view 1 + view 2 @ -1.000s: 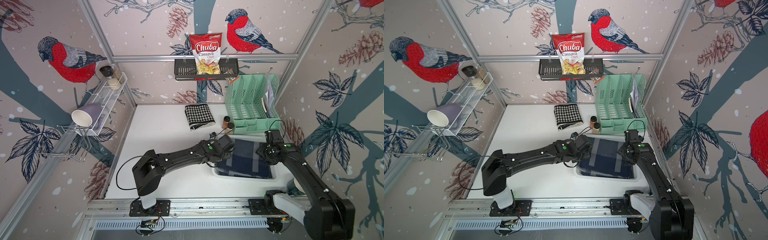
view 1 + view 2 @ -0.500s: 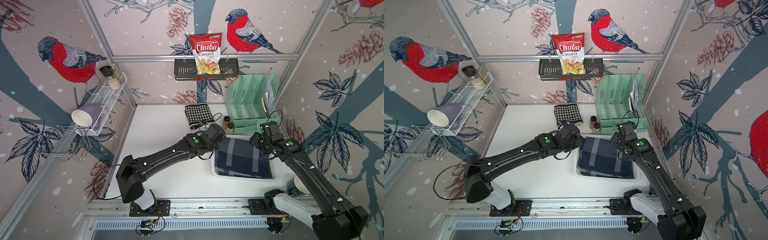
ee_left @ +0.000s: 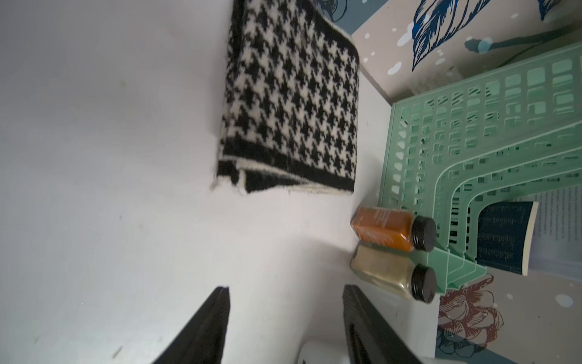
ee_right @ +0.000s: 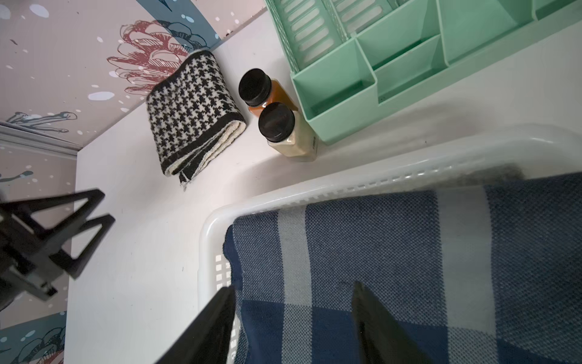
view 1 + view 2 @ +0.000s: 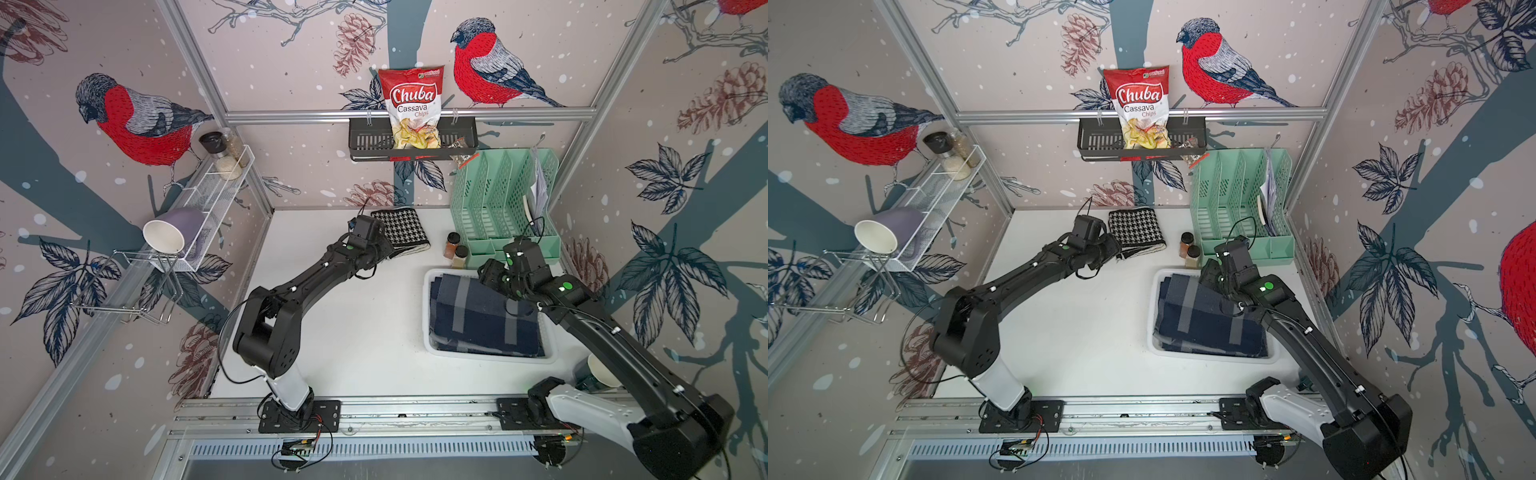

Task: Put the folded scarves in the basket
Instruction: Move the scarf to the center of the board.

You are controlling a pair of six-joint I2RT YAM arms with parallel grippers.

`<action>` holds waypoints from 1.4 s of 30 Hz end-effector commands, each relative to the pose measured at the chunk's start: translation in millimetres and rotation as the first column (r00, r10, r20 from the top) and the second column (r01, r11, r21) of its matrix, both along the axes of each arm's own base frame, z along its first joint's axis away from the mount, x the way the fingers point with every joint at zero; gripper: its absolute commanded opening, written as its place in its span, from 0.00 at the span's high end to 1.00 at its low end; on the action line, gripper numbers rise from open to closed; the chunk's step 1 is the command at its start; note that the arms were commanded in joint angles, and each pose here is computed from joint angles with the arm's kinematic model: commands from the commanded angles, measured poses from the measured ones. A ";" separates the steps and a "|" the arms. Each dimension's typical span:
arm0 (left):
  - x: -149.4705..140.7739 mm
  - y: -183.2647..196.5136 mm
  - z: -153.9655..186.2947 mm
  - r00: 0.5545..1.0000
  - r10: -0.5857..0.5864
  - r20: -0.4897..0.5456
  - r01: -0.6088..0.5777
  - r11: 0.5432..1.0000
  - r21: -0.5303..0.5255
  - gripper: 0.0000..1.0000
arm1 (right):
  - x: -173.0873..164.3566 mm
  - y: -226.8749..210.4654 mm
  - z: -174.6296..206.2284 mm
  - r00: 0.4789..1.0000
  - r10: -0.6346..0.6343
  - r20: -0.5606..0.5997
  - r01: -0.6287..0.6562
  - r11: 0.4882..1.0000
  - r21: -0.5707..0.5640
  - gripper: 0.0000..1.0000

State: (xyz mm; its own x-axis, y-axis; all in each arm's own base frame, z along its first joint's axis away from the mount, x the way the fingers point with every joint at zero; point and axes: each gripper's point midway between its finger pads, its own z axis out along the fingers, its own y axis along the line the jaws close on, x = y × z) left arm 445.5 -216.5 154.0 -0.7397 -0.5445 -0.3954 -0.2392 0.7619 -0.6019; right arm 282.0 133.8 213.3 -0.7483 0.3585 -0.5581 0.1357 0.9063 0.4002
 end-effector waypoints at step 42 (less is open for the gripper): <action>66.8 76.8 -92.1 0.956 0.266 -0.128 -0.281 0.952 -0.121 1.00 | -3.2 46.5 -16.0 0.987 0.155 -0.040 -0.154 0.988 0.028 0.35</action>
State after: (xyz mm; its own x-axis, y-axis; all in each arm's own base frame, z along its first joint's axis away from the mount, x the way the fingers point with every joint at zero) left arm 511.6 -151.2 48.6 -0.6699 -0.7107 -0.2150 -0.4647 0.6272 -0.6251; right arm 276.7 171.1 191.4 -0.8214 0.2604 -0.5075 0.0427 0.9153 0.4006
